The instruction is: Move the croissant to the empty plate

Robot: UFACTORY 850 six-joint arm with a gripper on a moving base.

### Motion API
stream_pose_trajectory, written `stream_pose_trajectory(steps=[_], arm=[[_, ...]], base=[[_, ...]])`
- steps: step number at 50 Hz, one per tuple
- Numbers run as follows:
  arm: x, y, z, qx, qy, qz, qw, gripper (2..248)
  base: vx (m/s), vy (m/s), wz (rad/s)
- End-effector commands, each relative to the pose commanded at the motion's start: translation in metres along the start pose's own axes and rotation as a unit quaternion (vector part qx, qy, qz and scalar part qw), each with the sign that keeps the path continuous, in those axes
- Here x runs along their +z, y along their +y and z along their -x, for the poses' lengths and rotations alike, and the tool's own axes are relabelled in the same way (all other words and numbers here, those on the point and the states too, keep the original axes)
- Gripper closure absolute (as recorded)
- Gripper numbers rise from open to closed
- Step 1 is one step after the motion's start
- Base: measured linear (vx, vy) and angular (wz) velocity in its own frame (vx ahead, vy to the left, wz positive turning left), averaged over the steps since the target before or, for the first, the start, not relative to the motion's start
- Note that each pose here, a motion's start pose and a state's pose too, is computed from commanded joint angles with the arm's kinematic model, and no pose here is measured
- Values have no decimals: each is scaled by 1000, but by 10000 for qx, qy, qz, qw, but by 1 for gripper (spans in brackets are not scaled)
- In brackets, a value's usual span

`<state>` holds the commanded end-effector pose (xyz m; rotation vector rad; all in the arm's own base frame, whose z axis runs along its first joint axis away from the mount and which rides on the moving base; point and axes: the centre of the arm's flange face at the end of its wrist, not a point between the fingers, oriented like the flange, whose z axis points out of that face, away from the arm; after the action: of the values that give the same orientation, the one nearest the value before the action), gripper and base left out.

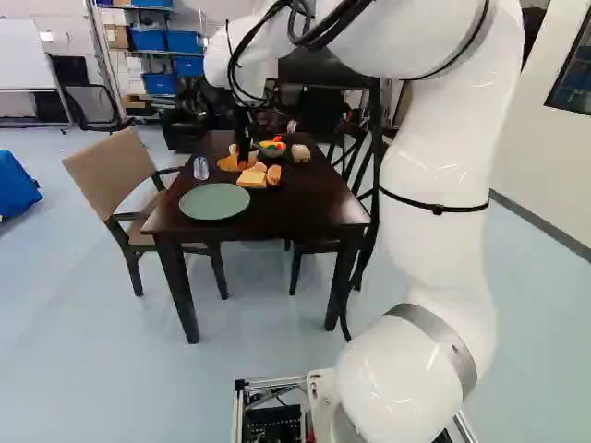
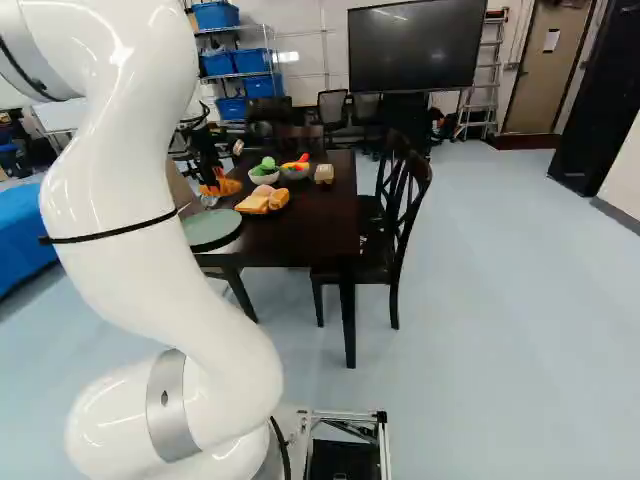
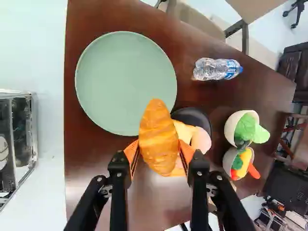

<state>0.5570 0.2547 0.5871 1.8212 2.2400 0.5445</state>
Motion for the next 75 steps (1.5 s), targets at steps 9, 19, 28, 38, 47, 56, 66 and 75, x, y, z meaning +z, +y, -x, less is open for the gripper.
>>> stream_pose_trajectory(steps=[9, 19, 28, 38, 47, 56, 66, 75], arm=[[1, -1, -9, -67, -3, -131, 9999, 117], [3, -2, -18, -136, -11, -276, 9995, 117], [10, -1, -26, -194, -29, -430, 9989, 117], [28, 2, -36, -257, -60, -635, 9976, 117], [45, 6, -45, -305, -58, -696, 9971, 117], [61, 10, -51, -339, -62, -761, 9965, 117], [79, 12, -56, -361, -75, -837, 9958, 117], [93, 10, -56, -364, -99, -926, 9950, 117]], base=[[0, 0, 0], [0, 0, 0], [0, 0, 0], [0, 0, 0], [0, 0, 0], [0, 0, 0], [0, 0, 0], [0, 0, 0]])
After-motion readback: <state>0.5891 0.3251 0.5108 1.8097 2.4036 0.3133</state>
